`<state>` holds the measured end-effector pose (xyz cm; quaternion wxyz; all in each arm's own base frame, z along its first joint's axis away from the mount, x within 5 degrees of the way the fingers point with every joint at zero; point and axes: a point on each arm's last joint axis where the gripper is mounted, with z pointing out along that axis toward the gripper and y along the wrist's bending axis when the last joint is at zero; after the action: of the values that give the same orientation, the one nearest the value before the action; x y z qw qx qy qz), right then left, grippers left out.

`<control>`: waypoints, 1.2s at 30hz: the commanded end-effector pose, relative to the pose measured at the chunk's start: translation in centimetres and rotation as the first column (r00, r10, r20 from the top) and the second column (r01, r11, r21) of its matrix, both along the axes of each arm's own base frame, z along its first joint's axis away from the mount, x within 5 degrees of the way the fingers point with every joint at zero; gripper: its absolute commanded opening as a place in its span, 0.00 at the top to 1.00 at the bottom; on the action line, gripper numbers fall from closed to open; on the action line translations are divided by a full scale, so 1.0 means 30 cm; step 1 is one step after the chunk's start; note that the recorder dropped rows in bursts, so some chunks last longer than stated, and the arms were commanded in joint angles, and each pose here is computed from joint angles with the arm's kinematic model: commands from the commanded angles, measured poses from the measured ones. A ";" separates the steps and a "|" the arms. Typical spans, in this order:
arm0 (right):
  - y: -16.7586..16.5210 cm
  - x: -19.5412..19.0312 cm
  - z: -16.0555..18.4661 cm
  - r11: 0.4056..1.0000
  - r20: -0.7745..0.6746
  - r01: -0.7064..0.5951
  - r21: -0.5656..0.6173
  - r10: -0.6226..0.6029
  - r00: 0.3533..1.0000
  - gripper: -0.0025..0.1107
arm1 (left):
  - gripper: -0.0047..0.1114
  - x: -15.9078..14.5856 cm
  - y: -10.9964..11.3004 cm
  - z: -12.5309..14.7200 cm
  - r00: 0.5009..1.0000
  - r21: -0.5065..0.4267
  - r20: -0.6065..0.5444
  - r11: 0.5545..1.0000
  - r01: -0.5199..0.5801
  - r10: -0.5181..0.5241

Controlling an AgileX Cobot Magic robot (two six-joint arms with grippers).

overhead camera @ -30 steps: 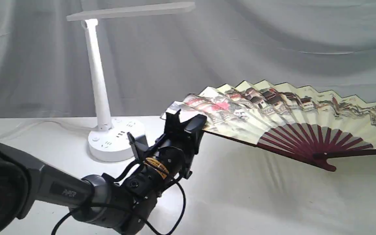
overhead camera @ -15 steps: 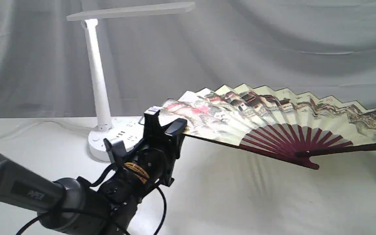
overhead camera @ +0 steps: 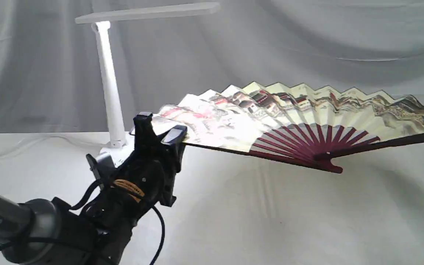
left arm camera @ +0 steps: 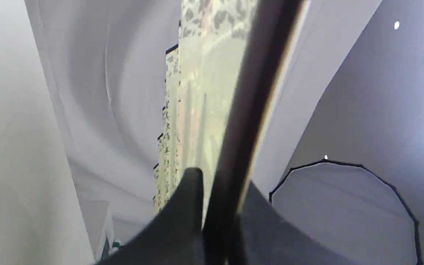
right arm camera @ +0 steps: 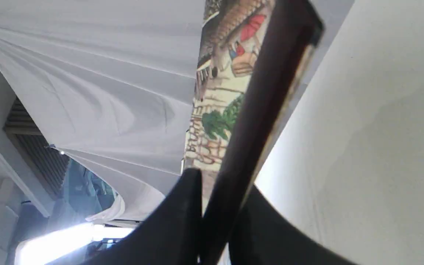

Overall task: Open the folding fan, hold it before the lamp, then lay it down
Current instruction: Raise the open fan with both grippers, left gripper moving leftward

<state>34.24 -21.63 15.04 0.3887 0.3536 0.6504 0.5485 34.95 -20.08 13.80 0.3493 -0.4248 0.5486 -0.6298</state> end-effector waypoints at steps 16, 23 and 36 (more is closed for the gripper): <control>0.145 0.058 0.165 0.986 0.055 -0.091 -0.143 0.100 0.994 0.98 | 0.96 -0.067 0.201 0.156 0.987 -0.115 0.079 0.985 -0.130 0.139; 0.214 0.086 0.177 0.979 0.060 -0.144 -0.146 0.154 0.986 0.98 | 0.96 -0.106 0.276 0.201 0.977 -0.132 0.088 0.974 -0.183 0.196; 0.396 0.158 0.180 0.952 0.043 -0.268 -0.148 0.277 0.960 0.98 | 0.96 -0.152 0.412 0.253 0.949 -0.146 0.106 0.949 -0.281 0.297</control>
<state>38.72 -10.46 20.53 0.3384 0.2457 0.6935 0.5867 30.40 -9.15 19.48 0.4230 -0.4612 0.4984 -0.5999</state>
